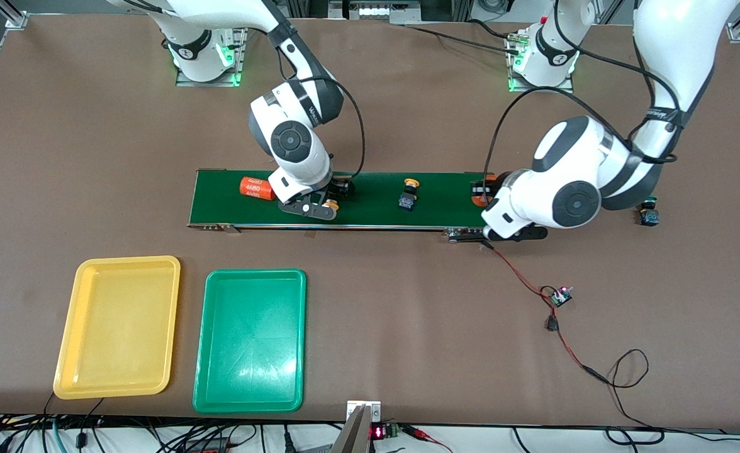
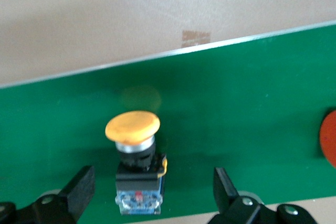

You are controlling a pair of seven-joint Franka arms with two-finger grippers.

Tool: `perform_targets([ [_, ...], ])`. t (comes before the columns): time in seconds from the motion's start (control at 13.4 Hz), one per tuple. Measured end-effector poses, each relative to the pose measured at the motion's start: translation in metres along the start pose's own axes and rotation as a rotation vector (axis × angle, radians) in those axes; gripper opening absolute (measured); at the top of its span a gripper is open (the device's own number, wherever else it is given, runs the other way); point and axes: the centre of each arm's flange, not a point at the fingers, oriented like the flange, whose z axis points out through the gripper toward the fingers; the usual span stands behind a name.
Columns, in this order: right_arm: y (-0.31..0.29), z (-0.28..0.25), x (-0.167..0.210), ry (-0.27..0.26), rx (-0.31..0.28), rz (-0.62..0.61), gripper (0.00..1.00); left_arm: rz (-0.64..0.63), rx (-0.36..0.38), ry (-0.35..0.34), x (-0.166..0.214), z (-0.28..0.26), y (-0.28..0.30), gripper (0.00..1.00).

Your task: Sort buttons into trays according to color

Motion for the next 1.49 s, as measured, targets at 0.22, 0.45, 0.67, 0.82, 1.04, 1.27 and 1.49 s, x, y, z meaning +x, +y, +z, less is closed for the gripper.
perform_targets([
  [0.22,-0.004,0.007,-0.010,0.004,-0.010,-0.020,0.95,0.016,-0.027,-0.012,0.010,0.028,0.010,0.50],
  [0.45,0.004,0.015,-0.007,0.011,-0.012,-0.009,0.81,0.020,-0.035,-0.021,0.014,0.046,0.012,0.57],
  [0.67,0.012,0.015,0.001,0.016,-0.010,0.009,0.42,0.024,-0.035,-0.021,0.013,0.046,0.012,0.85],
  [0.82,0.014,0.013,0.004,0.019,-0.007,0.014,0.41,0.023,-0.037,-0.013,0.013,0.042,0.012,1.00],
  [1.04,0.020,-0.016,0.018,0.061,0.040,0.028,0.41,0.003,-0.044,0.036,0.012,0.012,0.002,1.00],
  [1.27,0.069,-0.079,0.065,0.131,0.105,0.001,0.41,-0.047,-0.025,0.056,0.007,-0.041,-0.027,1.00],
  [1.49,0.142,-0.102,0.117,0.171,0.099,-0.054,0.41,-0.152,-0.017,0.076,0.019,-0.080,-0.083,1.00],
])
